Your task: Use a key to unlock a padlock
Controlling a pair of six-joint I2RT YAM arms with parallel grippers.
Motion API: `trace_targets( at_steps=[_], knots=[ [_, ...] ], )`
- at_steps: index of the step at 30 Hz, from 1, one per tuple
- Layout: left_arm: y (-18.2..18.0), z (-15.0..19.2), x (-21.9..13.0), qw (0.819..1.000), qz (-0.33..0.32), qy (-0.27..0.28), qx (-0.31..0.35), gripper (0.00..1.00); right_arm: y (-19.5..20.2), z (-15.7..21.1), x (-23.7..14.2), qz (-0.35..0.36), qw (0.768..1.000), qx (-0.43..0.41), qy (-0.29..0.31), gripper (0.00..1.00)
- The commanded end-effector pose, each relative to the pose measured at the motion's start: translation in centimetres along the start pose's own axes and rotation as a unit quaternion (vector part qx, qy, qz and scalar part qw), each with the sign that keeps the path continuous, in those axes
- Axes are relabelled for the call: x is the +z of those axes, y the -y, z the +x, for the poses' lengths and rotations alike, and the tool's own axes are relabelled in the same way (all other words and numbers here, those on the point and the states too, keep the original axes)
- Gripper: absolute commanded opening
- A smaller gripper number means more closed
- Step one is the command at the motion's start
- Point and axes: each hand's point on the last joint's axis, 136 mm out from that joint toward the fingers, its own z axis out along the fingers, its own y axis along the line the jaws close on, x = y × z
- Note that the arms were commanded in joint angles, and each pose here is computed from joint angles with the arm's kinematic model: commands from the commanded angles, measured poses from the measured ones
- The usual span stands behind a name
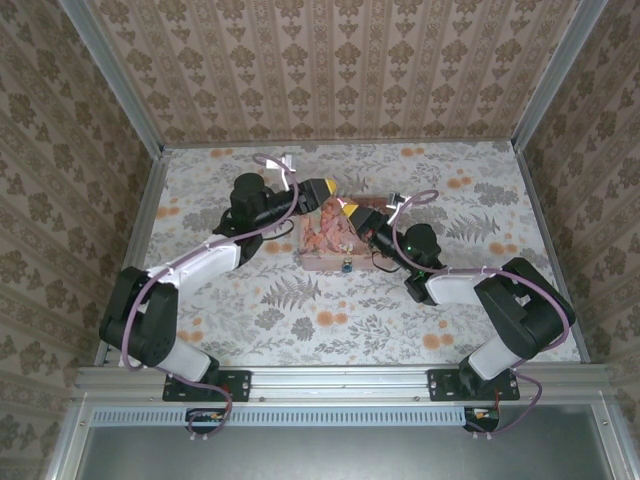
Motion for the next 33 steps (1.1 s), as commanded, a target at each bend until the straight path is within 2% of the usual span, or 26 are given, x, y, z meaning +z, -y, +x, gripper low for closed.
trace_targets(
  at_steps=[1,11,17,18,23,33],
  knots=[
    [1.4,-2.0,-1.3,0.999,0.007,0.039,0.014,0.59,-0.8,-0.5,-0.3,-0.011,1.000,-0.011,0.006,0.00],
    [1.5,-1.1,-1.4,1.000,0.013,0.020,0.006,0.61,-1.3,-0.1,-0.6,-0.011,0.999,-0.040,-0.007,0.00],
    [1.2,-0.2,-1.9,1.000,0.005,0.009,0.012,0.61,-1.1,0.7,-1.9,0.020,0.991,-0.128,-0.033,0.00],
    [1.2,0.0,-2.0,1.000,0.006,0.006,0.013,0.62,-2.2,0.6,-2.4,0.012,0.988,-0.149,-0.032,0.00],
    [1.7,1.0,-1.8,1.000,0.017,-0.009,0.011,0.62,-2.8,1.3,-3.5,0.017,0.979,-0.197,-0.053,0.00],
    [3.8,3.0,0.2,0.998,0.062,-0.011,-0.003,0.62,-3.1,1.4,-4.4,0.016,0.978,-0.204,-0.050,0.00]
  ],
)
